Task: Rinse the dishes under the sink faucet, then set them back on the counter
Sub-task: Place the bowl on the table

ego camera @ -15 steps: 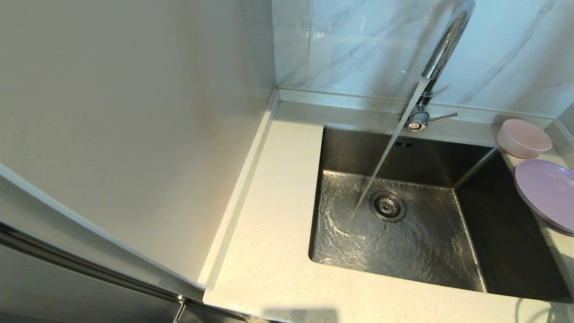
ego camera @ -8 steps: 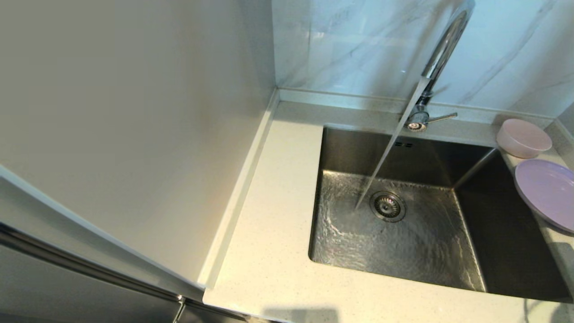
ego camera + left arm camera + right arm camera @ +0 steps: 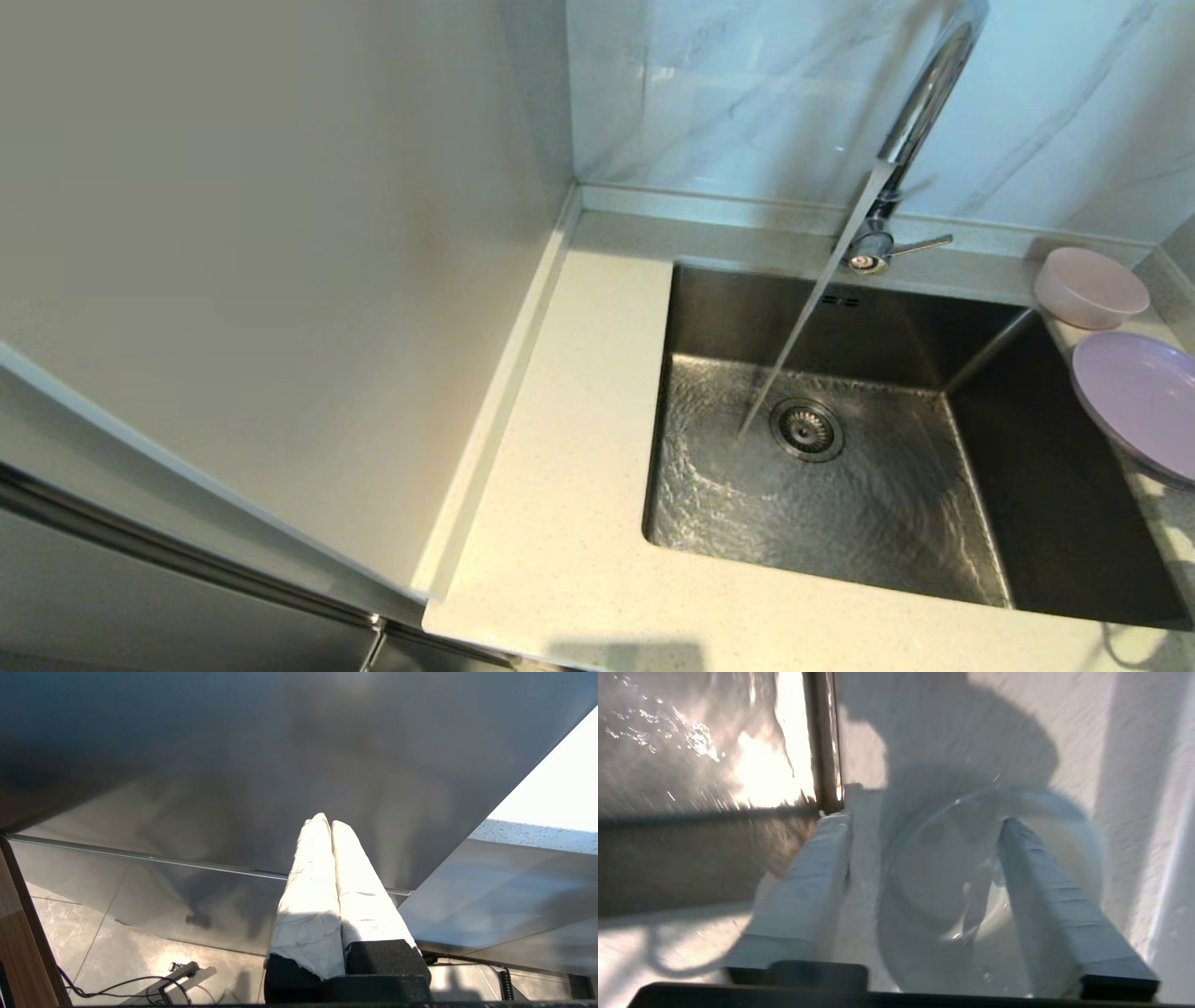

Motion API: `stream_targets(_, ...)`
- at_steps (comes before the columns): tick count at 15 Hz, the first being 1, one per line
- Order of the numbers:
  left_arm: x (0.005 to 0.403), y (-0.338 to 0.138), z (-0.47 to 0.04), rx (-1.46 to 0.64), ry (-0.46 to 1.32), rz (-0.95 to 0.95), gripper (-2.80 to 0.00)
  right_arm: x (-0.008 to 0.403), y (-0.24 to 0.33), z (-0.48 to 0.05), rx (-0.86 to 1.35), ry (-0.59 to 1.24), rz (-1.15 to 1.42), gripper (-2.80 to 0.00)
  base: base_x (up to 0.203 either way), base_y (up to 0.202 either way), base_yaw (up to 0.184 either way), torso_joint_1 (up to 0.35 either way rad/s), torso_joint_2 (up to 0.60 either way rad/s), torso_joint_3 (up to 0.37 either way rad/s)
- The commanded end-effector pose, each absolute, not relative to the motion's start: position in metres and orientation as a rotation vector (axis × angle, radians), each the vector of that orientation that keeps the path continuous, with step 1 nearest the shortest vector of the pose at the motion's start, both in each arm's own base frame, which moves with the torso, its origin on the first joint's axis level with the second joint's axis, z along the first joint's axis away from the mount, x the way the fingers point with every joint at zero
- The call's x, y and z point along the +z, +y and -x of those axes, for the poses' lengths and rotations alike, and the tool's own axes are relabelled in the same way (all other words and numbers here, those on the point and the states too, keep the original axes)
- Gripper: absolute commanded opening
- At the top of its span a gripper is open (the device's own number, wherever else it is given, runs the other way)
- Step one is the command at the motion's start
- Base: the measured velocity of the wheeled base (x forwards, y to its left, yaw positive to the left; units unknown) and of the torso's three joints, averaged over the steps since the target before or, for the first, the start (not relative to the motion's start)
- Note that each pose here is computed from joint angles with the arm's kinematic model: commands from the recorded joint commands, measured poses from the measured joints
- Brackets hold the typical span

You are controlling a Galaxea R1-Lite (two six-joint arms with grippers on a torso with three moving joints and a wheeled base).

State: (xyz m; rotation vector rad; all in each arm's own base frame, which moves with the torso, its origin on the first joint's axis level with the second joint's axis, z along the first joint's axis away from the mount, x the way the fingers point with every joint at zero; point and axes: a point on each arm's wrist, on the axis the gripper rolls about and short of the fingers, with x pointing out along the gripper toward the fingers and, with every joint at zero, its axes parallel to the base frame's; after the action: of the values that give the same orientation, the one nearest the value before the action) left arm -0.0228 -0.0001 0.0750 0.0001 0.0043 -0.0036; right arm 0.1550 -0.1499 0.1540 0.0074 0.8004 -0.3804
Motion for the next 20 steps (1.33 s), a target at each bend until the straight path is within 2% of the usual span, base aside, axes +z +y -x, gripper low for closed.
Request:
stream_targets(1,0.075,0.000,0.023,-0.003,0.005,0.000,-2.80,0.174,-0.152,-0.146,-0.388,0.700,-0.010,0.00,0.000,0.000,0.000,0.000,0.00,0.000)
stream_targets(8,0.075,0.000,0.023,-0.003,0.005,0.000,-2.80,0.227,-0.117,-0.114,-0.319,0.434,-0.108,0.00,0.000,0.000,0.000,0.000,0.00,0.000)
stream_targets(10,0.075,0.000,0.023,-0.003,0.005,0.000,-2.80,0.251,-0.097,-0.099,-0.241,0.384,-0.148,0.00,0.000,0.000,0.000,0.000,0.00,0.000)
stream_targets(14,0.075,0.000,0.023,-0.004,0.005,0.000,-2.80,0.286,-0.062,-0.090,-0.044,0.397,-0.156,0.00,0.000,0.000,0.000,0.000,0.00,0.000)
stream_targets(20,0.075,0.000,0.023,-0.003,0.005,0.000,-2.80,0.314,-0.040,-0.119,-0.046,0.488,0.023,0.00,0.000,0.000,0.000,0.000,0.00,0.000)
